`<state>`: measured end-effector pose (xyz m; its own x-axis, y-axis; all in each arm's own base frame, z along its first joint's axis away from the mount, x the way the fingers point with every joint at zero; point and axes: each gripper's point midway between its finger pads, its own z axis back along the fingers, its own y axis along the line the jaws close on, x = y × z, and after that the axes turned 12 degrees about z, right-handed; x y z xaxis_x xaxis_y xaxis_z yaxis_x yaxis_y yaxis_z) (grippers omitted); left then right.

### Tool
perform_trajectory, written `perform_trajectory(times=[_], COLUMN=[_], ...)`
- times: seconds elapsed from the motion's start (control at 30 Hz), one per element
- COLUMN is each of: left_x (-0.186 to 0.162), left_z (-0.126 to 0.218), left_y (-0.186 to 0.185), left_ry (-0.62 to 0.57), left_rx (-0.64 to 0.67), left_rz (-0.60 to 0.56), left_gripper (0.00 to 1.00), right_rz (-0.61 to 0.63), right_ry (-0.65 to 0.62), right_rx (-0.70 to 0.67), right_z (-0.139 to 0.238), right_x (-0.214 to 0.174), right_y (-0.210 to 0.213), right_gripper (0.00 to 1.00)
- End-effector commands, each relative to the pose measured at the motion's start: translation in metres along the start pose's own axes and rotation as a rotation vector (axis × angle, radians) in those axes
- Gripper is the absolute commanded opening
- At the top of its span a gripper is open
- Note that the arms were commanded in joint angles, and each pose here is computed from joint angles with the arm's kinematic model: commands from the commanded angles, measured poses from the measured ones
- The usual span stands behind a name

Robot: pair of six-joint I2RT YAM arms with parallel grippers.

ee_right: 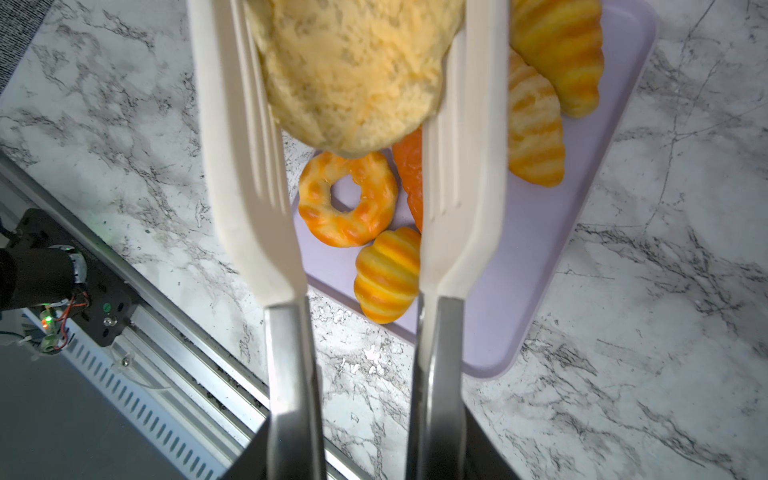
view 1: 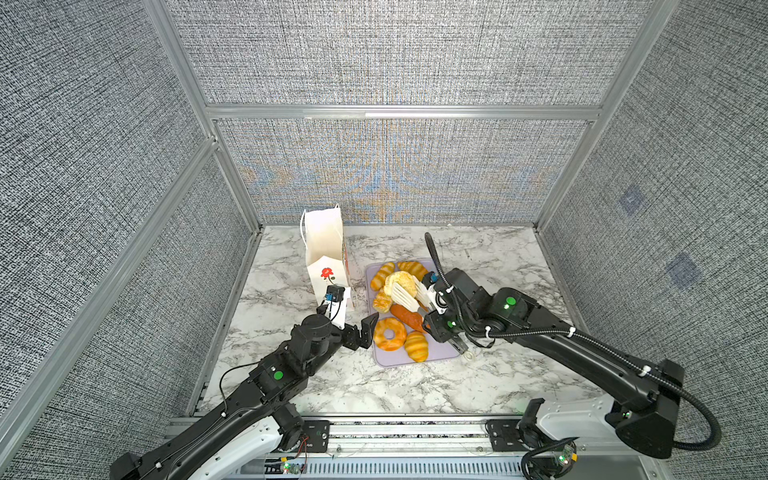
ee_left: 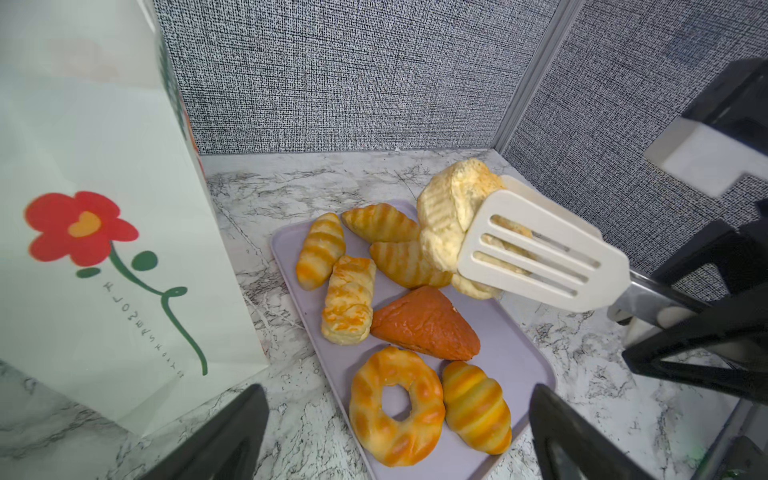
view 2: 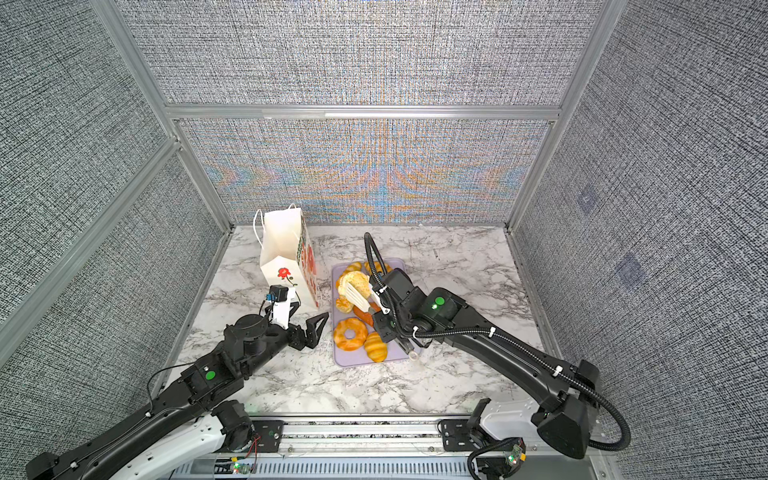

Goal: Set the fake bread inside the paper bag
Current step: 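Lift the bun in the tongs and carry it toward the paper bag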

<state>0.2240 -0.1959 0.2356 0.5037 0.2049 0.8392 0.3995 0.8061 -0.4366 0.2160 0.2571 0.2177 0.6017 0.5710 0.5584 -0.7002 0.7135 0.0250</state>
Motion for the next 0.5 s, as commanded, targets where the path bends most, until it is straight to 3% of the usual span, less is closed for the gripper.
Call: perform_trajectory(times=[0.0,0.47], left_x=[0.002,0.029], left_z=[0.005,0.030], left_y=[0.008,0.030], left_ry=[0.015,-0.032], left_rx=[0.055,0.178], left_rz=[-0.028,0.003], left_gripper=[0.99,0.99], right_rz=[0.025,0.088], right_ry=[-0.080,-0.215], right_rx=[0.039,0.154], right_z=[0.006,0.018], right_x=[0.024,0.086], right_y=[0.008,0.034], right_gripper=[0.44,0.44])
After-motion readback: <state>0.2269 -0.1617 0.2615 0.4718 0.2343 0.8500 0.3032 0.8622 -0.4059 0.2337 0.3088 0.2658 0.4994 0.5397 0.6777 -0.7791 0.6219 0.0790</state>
